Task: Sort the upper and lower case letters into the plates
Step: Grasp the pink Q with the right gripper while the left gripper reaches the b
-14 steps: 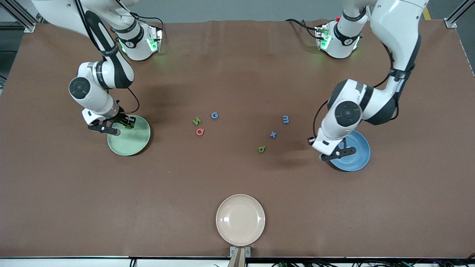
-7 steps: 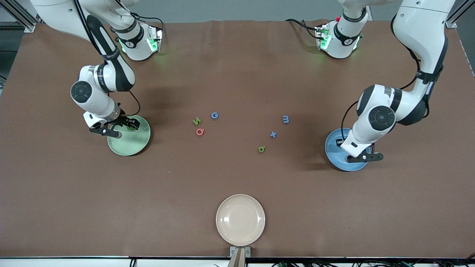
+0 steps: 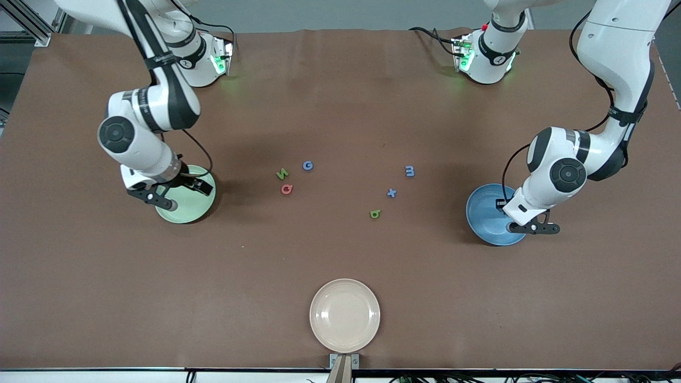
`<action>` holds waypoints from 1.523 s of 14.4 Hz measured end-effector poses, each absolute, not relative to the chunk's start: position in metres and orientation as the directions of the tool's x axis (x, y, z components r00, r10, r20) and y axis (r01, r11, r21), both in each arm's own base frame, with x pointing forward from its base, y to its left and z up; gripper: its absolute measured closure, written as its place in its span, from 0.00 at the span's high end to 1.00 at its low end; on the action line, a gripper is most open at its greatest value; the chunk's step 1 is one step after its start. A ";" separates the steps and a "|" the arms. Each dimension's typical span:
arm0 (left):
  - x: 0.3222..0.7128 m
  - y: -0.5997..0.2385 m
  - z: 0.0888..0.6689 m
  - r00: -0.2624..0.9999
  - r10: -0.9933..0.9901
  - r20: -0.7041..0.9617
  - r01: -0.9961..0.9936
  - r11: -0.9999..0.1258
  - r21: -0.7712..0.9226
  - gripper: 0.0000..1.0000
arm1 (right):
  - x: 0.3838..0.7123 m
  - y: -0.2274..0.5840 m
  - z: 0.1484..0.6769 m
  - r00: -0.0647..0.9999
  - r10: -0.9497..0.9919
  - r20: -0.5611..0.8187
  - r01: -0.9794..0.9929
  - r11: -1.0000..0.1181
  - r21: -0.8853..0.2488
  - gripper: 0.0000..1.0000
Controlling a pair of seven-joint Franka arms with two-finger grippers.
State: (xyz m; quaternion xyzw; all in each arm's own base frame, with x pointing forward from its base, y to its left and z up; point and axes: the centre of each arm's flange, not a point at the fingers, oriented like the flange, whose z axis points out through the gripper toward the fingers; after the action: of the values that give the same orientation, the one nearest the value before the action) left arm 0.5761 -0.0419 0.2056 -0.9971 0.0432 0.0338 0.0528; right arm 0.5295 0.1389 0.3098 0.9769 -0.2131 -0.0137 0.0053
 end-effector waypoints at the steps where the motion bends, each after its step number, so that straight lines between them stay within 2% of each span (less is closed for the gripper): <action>1: 0.576 -0.041 0.202 0.994 -0.081 -0.074 -0.088 -0.991 -0.099 0.26 | 0.529 0.159 0.310 0.894 -0.448 -0.022 -0.447 -0.894 0.013 1.00; 5: 0.575 -0.041 0.197 0.994 -0.081 -0.079 -0.089 -0.991 -0.096 0.26 | 0.535 0.236 0.284 0.817 -0.576 -0.038 -0.576 -0.817 -0.001 1.00; 7: 0.575 -0.041 0.197 0.993 -0.082 -0.079 -0.089 -0.991 -0.096 0.26 | 0.534 0.269 0.258 0.787 -0.617 -0.028 -0.617 -0.787 -0.011 0.97; 9: 0.575 -0.041 0.197 0.994 -0.083 -0.078 -0.090 -0.991 -0.095 0.41 | 0.528 0.293 0.228 0.774 -0.634 -0.019 -0.634 -0.773 -0.017 0.93; 11: 0.577 -0.044 0.199 0.994 -0.087 -0.070 -0.093 -0.991 -0.093 0.62 | 0.523 0.305 0.204 0.764 -0.644 -0.019 -0.645 -0.764 -0.005 0.72; 15: 0.584 -0.075 0.218 0.997 -0.069 -0.030 -0.071 -0.994 -0.077 0.99 | 0.515 0.324 0.187 0.761 -0.648 -0.022 -0.648 -0.762 0.013 0.71; 22: 0.582 -0.203 0.261 0.959 0.280 0.041 0.282 -0.959 -0.031 1.00 | 0.503 0.337 0.179 0.763 -0.645 -0.030 -0.644 -0.764 0.040 0.70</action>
State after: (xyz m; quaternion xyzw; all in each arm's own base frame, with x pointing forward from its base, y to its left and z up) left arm 0.5823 -0.2033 0.2606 -0.9895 -0.1420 -0.0183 0.0182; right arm 0.5028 0.3367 0.1787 0.9389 -0.3434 -0.0207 0.0136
